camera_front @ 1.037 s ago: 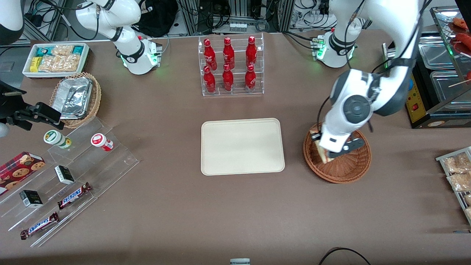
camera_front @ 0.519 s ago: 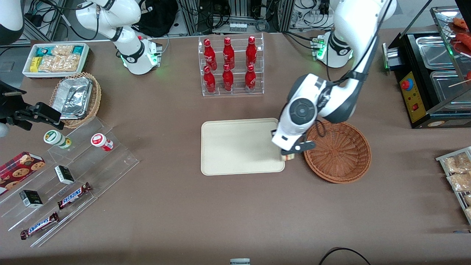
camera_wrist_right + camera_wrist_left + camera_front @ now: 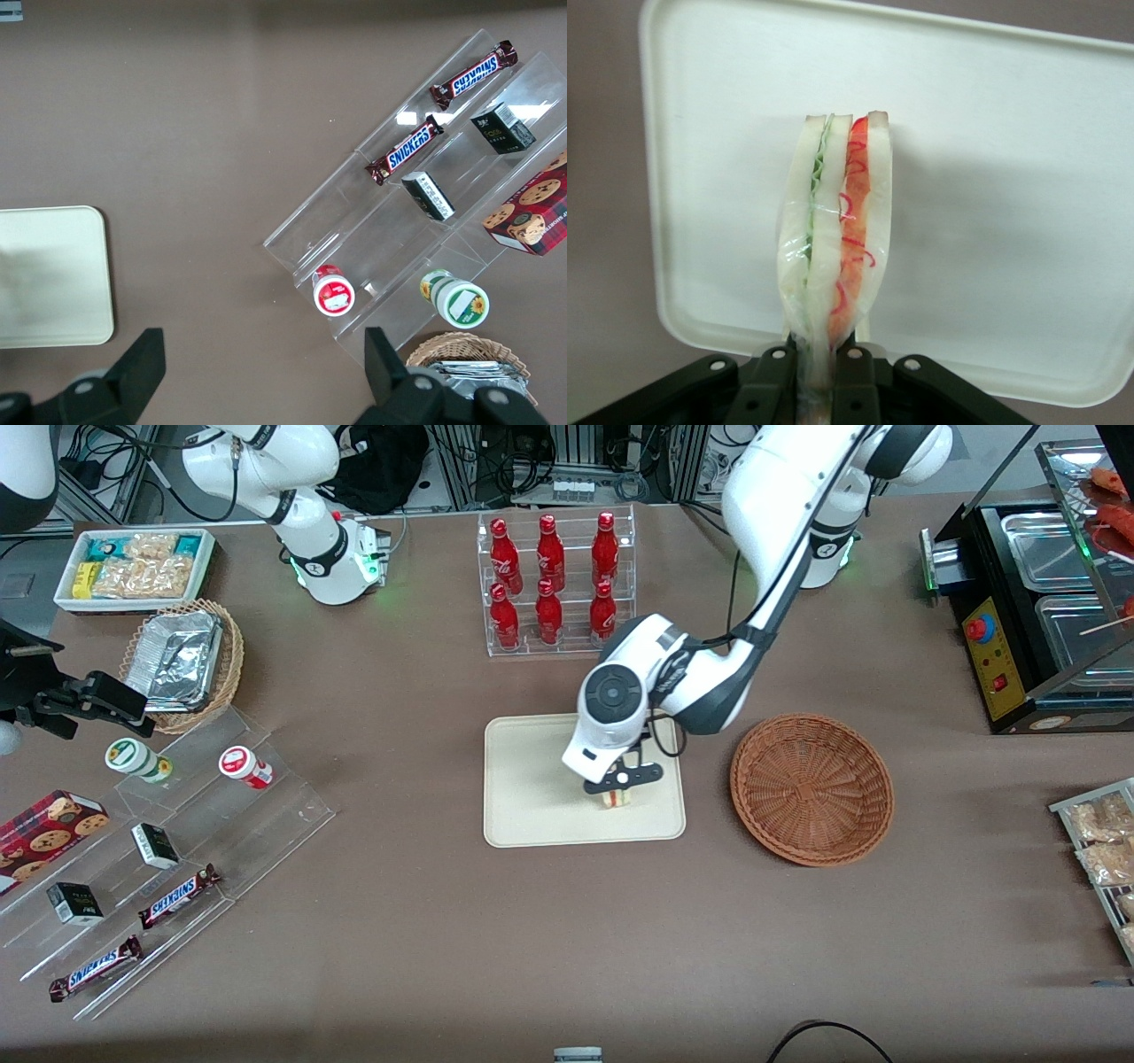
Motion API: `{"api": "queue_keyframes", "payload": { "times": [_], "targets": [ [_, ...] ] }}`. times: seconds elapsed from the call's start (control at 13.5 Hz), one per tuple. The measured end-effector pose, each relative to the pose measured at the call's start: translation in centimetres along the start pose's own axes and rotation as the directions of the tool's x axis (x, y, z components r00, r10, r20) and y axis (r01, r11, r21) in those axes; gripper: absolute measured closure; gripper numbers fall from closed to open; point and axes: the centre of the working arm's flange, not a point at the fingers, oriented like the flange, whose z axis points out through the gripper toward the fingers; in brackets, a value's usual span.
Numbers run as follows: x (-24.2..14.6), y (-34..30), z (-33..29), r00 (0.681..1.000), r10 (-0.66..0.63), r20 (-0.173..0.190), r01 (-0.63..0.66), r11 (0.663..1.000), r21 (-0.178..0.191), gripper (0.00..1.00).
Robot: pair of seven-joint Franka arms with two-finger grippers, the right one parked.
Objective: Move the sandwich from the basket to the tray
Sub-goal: 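Lower the sandwich onto the tray and open the left gripper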
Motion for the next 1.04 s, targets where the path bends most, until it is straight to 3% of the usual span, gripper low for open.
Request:
{"api": "queue_keyframes", "payload": {
  "times": [0.74,1.04],
  "targets": [
    [0.7,2.5,2.3,0.998,-0.016,-0.053,0.011,0.997,-0.078,0.86],
    [0.7,2.7,2.8,0.999,-0.015,-0.052,0.011,0.997,-0.082,0.86]
  ]
}}
